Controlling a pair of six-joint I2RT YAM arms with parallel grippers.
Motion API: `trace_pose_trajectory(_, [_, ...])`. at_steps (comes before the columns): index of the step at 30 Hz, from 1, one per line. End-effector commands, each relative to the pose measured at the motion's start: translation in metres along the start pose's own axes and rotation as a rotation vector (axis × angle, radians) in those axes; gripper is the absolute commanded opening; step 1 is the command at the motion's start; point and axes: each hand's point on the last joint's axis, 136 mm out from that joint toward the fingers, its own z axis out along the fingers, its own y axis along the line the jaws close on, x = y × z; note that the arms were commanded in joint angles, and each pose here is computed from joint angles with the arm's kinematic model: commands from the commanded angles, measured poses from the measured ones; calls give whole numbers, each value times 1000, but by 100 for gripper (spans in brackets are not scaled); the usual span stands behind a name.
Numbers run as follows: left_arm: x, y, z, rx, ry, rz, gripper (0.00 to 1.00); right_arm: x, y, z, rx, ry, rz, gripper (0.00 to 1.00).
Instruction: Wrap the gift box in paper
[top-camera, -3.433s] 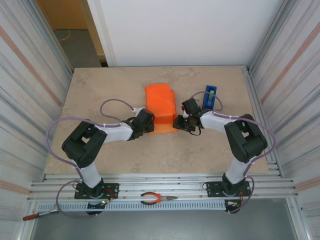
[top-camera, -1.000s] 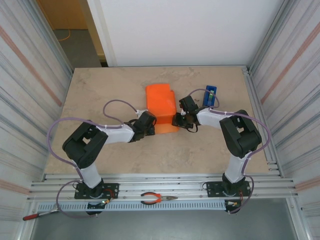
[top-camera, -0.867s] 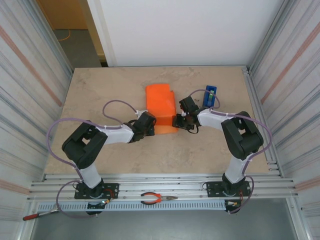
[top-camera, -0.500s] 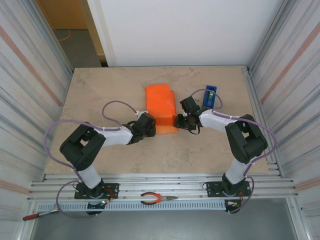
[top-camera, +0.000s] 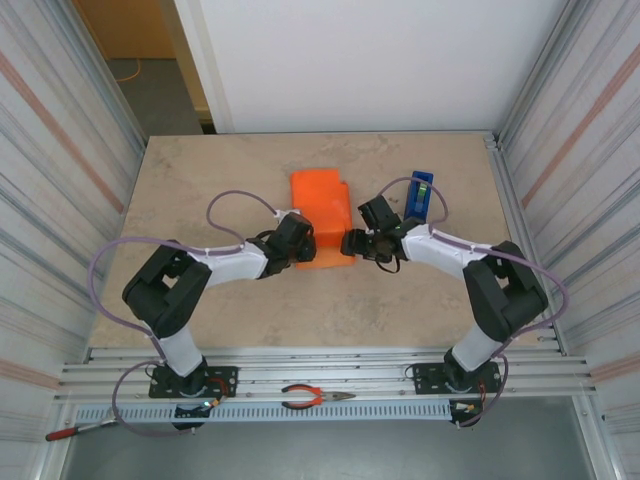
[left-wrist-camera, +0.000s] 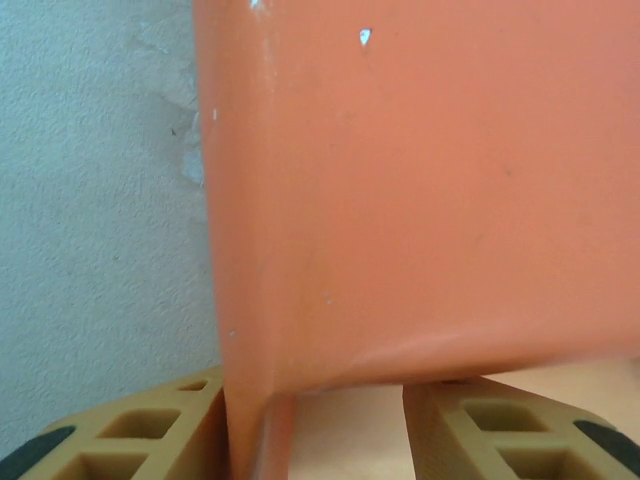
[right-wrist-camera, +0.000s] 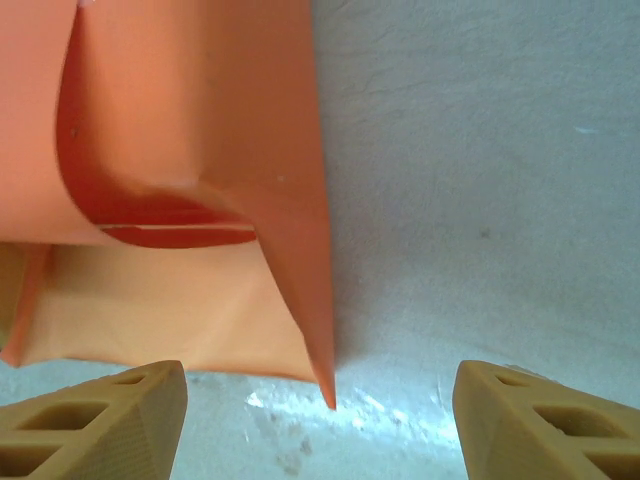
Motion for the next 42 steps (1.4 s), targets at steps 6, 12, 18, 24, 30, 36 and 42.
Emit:
trace_pose_trajectory(6, [2, -5, 3, 40, 45, 12, 47, -32, -4, 30, 44, -17, 47, 65])
trace_pose_trajectory(12, [-4, -3, -8, 103, 94, -17, 48, -32, -11, 41, 59, 3, 91, 61])
trace_pose_trajectory(18, [-34, 9, -33, 110, 79, 9, 53, -30, -9, 40, 34, 25, 105, 61])
trace_pose_trajectory(24, [-73, 3, -42, 141, 6, 145, 59, -34, -7, 20, 12, -1, 58, 63])
trace_pose_trajectory(30, [-88, -16, -49, 189, 56, 352, 62, -38, -10, 20, -24, 17, 40, 63])
trace_pose_trajectory(36, [-84, -12, -43, 110, 96, 598, 64, -40, -20, 33, -72, 40, 72, 62])
trace_pose_trajectory(42, [-60, -23, -31, 71, 124, 840, 64, -33, -24, 11, -101, 8, 91, 62])
